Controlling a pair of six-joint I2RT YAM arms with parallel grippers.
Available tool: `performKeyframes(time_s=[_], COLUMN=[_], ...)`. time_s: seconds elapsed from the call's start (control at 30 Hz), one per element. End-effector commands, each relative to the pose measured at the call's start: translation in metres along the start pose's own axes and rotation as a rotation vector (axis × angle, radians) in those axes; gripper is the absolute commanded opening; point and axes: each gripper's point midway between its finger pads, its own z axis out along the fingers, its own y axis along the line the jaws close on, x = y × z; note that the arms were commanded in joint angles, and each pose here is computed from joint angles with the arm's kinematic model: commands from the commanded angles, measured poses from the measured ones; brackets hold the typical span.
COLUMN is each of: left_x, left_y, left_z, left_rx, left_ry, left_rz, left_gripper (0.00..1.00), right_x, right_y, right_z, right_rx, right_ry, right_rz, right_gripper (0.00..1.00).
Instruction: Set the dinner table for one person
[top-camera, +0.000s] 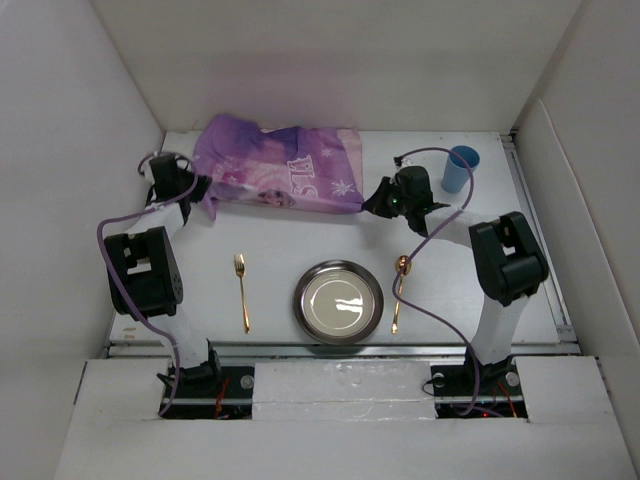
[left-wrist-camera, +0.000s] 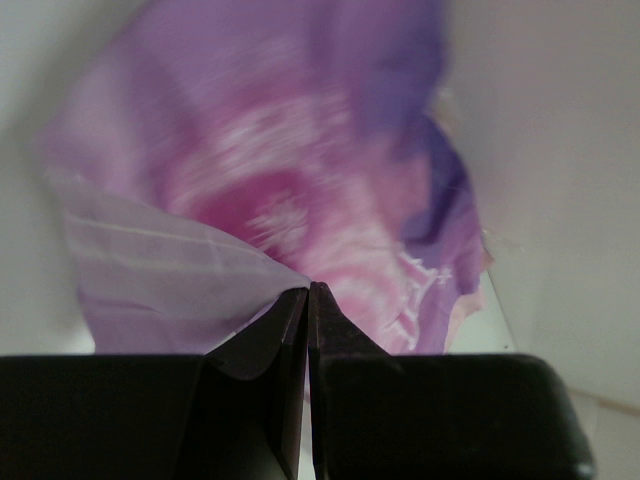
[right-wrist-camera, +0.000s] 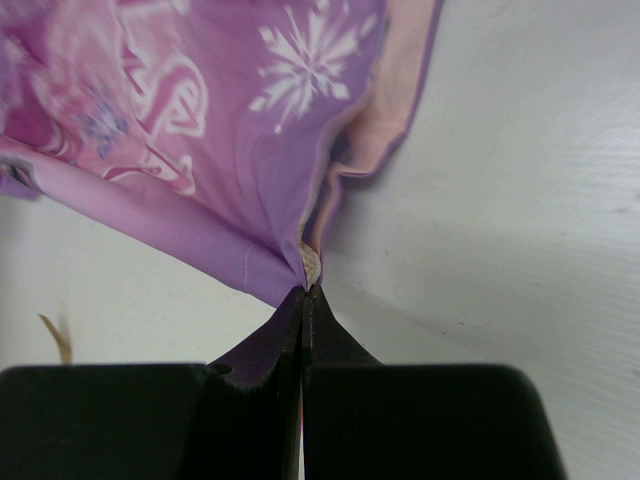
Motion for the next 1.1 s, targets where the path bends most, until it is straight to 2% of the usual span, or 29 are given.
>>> performKeyframes(time_s=[0.0, 0.03, 0.07, 0.1, 0.17, 0.2, 0.23, 0.3, 0.33, 0.37, 0.47, 0.53, 0.57, 0.6, 0.63, 0.7, 0.73, 0.77, 0.8, 0.83, 0.87, 0.93, 0.97, 1.03, 1.07], left_x=[-0.006, -0.01, 0.005, 0.024, 0.034, 0.035, 0.047, 0.04, 0.043, 0.044, 0.046, 0.061, 0.068, 0.075, 0.098, 0.112, 0.113, 0.12, 0.136, 0.134, 0.137, 0.148, 0.153, 0.162, 0.162], left_y=[-0.125, -0.15, -0.142, -0.14, -0.114, -0.106, -0.075, -0.062, -0.039, -0.036, -0.011, 0.008, 0.0, 0.0, -0.004, -0.012, -0.038, -0.028, -0.04, -0.065, -0.052, -0.08, -0.063, -0.081, -0.074], left_z=[-0.041, -0.047, -0.048, -0.045, -0.045, -0.05, -0.048, -0.06, -0.062, -0.064, -0.072, -0.074, -0.071, -0.069, -0.062, -0.054, -0.05, -0.041, -0.04, -0.037, -0.027, -0.022, -0.012, -0.008, 0.0], left_rx=[0.123, 0.12, 0.054, 0.006, -0.109, -0.122, -0.171, -0.169, -0.207, -0.203, -0.235, -0.233, -0.168, -0.143, -0.115, -0.137, -0.11, -0.179, -0.17, -0.152, -0.221, -0.191, -0.269, -0.253, -0.285], left_ry=[-0.137, -0.187, -0.162, -0.165, -0.168, -0.164, -0.134, -0.179, -0.171, -0.172, -0.162, -0.125, -0.101, -0.074, -0.011, 0.017, -0.001, -0.004, -0.005, -0.042, -0.057, -0.083, -0.075, -0.084, -0.089], left_rz=[0.356, 0.404, 0.487, 0.539, 0.579, 0.572, 0.571, 0.52, 0.513, 0.5, 0.416, 0.389, 0.381, 0.392, 0.457, 0.541, 0.578, 0.659, 0.71, 0.726, 0.789, 0.836, 0.887, 0.941, 0.973], left_gripper=[0.0, 0.0, 0.0, 0.1, 0.23, 0.39, 0.5, 0.7, 0.7, 0.7, 0.61, 0.44, 0.39, 0.37, 0.36, 0.37, 0.38, 0.39, 0.41, 0.42, 0.42, 0.44, 0.44, 0.45, 0.45], right_x=[-0.076, -0.081, -0.084, -0.082, -0.067, -0.071, -0.059, -0.055, -0.052, -0.053, -0.054, -0.058, -0.058, -0.056, -0.055, -0.052, -0.051, -0.048, -0.047, -0.048, -0.047, -0.047, -0.047, -0.047, -0.05], right_y=[0.013, 0.009, 0.013, 0.01, -0.001, -0.005, -0.013, -0.017, -0.026, -0.032, -0.048, -0.048, -0.047, -0.047, -0.045, -0.044, -0.045, -0.046, -0.045, -0.044, -0.044, -0.044, -0.044, -0.043, -0.046], right_z=[-0.042, -0.049, -0.057, -0.059, -0.062, -0.067, -0.068, -0.069, -0.07, -0.072, -0.082, -0.088, -0.089, -0.089, -0.087, -0.083, -0.082, -0.079, -0.078, -0.078, -0.078, -0.078, -0.078, -0.079, -0.08], right_rx=[0.007, 0.017, 0.013, 0.03, 0.055, 0.066, 0.08, 0.092, 0.113, 0.126, 0.156, 0.152, 0.147, 0.143, 0.13, 0.115, 0.111, 0.108, 0.099, 0.094, 0.091, 0.091, 0.091, 0.089, 0.095], right_ry=[-0.206, -0.223, -0.238, -0.239, -0.218, -0.242, -0.224, -0.228, -0.221, -0.225, -0.23, -0.245, -0.245, -0.237, -0.231, -0.221, -0.215, -0.205, -0.205, -0.208, -0.207, -0.21, -0.209, -0.207, -0.215], right_rz=[-0.072, -0.072, -0.081, -0.081, -0.07, -0.068, -0.059, -0.055, -0.046, -0.04, -0.019, -0.023, -0.028, -0.031, -0.031, -0.03, -0.027, -0.025, -0.025, -0.029, -0.027, -0.03, -0.029, -0.032, -0.029], right_gripper=[0.0, 0.0, 0.0, 0.0, 0.0, 0.0, 0.0, 0.0, 0.0, 0.0, 0.0, 0.0, 0.0, 0.0, 0.0, 0.0, 0.0, 0.0, 0.0, 0.0, 0.0, 0.0, 0.0, 0.0, 0.0])
